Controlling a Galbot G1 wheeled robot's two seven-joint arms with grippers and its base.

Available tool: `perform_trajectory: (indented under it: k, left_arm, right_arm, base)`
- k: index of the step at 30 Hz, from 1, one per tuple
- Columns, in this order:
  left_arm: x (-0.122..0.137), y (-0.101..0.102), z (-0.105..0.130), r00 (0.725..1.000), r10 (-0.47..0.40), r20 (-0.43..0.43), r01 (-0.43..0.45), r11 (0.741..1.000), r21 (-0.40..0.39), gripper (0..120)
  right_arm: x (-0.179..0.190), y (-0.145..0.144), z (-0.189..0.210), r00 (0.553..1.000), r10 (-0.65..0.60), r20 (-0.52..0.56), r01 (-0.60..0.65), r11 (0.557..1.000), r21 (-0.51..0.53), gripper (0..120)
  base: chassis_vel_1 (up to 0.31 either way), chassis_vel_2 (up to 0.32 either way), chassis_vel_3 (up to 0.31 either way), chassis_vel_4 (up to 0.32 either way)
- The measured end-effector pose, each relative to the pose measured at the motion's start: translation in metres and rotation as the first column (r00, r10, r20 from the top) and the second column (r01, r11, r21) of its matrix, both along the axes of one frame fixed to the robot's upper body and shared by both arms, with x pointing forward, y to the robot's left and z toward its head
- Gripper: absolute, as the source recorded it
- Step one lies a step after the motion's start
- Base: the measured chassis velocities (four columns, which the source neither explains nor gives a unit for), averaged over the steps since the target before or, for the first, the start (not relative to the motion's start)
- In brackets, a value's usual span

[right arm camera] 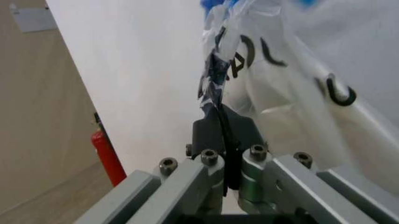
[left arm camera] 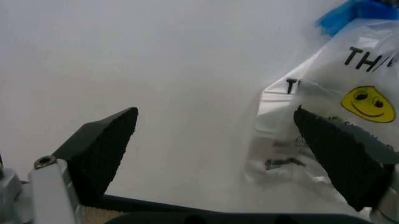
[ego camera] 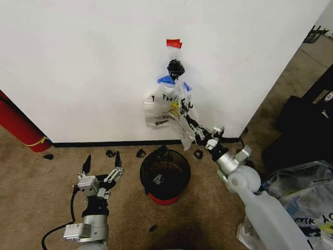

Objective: Pick up the garbage bag from the wall and place it over the trash bin.

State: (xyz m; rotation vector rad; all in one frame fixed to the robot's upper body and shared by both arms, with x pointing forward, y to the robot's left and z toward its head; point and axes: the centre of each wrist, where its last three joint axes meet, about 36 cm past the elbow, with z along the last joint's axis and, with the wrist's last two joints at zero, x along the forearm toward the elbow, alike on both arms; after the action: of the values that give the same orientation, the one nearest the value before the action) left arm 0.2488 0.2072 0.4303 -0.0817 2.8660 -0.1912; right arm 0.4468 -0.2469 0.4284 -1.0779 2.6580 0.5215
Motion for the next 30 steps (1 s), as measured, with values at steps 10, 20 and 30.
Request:
perform_trajectory:
  k: [10, 20, 30]
  left_arm:
    - [0.002, 0.0, 0.001, 1.0, -0.012, 0.001, 0.012, 1.0, -0.001, 99]
    - [0.004, 0.0, 0.001, 1.0, -0.024, -0.003, 0.024, 1.0, -0.007, 99]
    - [0.005, 0.003, 0.003, 1.0, -0.023, 0.004, 0.023, 1.0, -0.009, 99]
  right_arm:
    - [-0.035, -0.021, -0.007, 1.0, -0.007, 0.014, 0.008, 0.998, -0.063, 0]
    - [-0.073, -0.035, -0.029, 0.999, -0.007, 0.036, 0.011, 0.99, -0.137, 0]
    - [-0.102, -0.052, -0.051, 0.995, -0.001, 0.099, 0.02, 0.981, -0.193, 0]
  base:
    - [0.0, 0.0, 0.0, 0.0]
    - [0.0, 0.0, 0.0, 0.0]
    - [0.0, 0.0, 0.0, 0.0]
